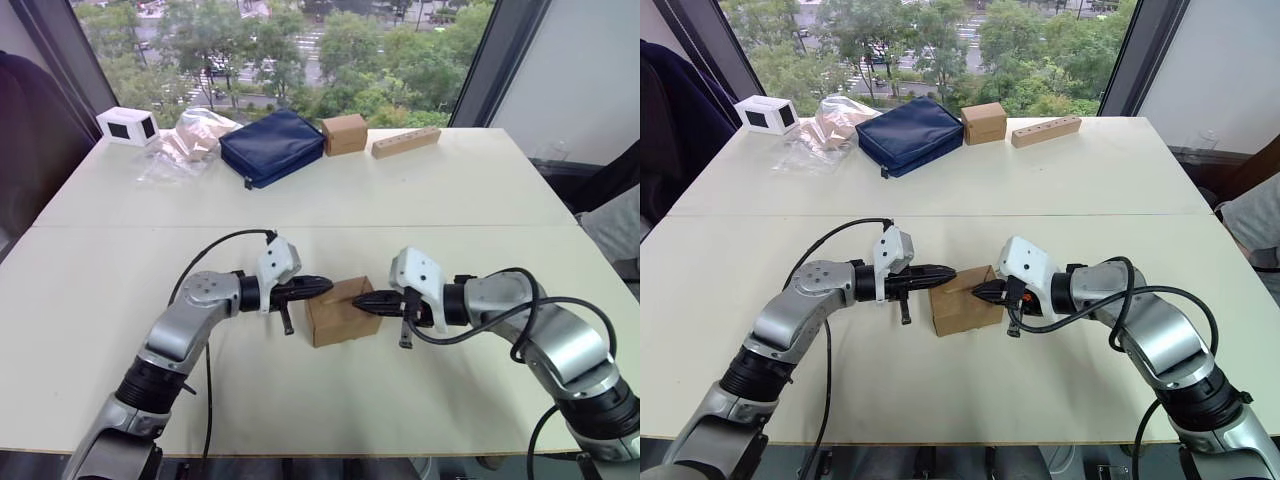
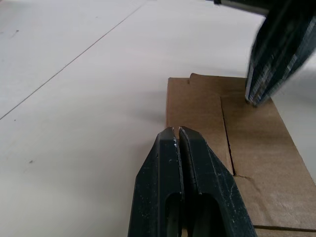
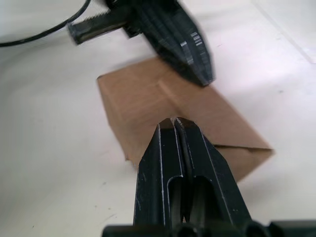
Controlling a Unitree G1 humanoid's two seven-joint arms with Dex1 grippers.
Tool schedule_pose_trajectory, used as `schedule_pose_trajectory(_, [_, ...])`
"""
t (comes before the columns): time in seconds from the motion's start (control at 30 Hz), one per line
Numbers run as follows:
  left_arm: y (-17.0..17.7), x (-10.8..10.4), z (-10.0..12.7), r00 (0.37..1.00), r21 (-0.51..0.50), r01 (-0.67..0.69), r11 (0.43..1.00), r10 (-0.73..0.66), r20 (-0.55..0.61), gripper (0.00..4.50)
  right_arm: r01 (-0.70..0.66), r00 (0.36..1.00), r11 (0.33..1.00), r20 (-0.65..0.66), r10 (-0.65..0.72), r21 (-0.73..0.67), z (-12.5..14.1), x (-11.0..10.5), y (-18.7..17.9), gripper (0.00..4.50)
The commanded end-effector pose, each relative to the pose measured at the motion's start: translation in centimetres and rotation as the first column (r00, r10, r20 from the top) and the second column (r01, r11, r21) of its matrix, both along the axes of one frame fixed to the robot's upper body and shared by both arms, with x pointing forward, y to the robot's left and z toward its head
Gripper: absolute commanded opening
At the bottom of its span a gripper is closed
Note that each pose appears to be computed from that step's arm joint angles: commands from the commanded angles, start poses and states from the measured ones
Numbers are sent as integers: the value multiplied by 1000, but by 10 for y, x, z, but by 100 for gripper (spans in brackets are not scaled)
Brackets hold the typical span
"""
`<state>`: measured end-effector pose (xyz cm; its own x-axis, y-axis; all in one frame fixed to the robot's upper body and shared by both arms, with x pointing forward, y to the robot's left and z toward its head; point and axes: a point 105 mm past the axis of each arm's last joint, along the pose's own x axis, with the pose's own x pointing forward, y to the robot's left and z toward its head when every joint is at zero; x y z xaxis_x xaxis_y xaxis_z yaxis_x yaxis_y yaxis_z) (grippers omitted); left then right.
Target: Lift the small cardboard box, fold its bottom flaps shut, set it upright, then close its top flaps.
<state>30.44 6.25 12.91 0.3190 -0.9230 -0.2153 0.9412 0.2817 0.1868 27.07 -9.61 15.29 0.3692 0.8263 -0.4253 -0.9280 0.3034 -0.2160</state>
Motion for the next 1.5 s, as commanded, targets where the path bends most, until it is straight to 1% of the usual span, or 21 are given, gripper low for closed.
schedule_pose_trajectory(0.03, [6,-1,-22,997,35,-37,999,39,-72,10,5,998,1000,65,-6,14,12,3,0,0])
schedule_pose_trajectory(0.13, [8,3,-11,996,-10,-75,997,74,-54,10,10,997,1000,76,-12,27,12,7,2,0])
schedule_pose_trajectory(0.3, [7,-4,11,994,-109,-78,991,70,-79,10,18,994,999,108,-22,37,14,15,4,0])
schedule_pose_trajectory(0.33, [7,-6,13,994,-120,-78,990,68,-88,10,17,994,999,110,-20,37,14,15,4,0])
schedule_pose_trajectory(0.43, [7,-14,10,988,-138,-59,989,39,-149,10,11,994,999,112,-15,38,14,17,4,0])
schedule_pose_trajectory(0.73, [0,-14,1,989,-109,-67,992,52,-137,10,-9,994,1000,107,7,18,6,16,9,0])
schedule_pose_trajectory(0.9, [-4,-19,-7,992,-67,-35,997,27,-126,10,6,995,999,97,-3,-34,-8,17,7,0])
schedule_pose_trajectory(1.2, [-1,-19,-8,993,-49,-35,998,29,-113,10,15,996,999,91,-11,-46,-13,16,6,0])
schedule_pose_trajectory(1.3, [2,-19,-1,990,-91,-47,995,34,-139,10,24,995,1000,94,-23,-10,-7,18,6,0])
schedule_pose_trajectory(1.4, [7,-24,8,987,-141,-45,989,22,-161,10,30,995,999,92,-34,37,2,19,4,0])
schedule_pose_trajectory(1.5, [23,-25,30,979,-249,-105,963,56,-197,10,52,995,991,74,-62,126,17,19,-4,0])
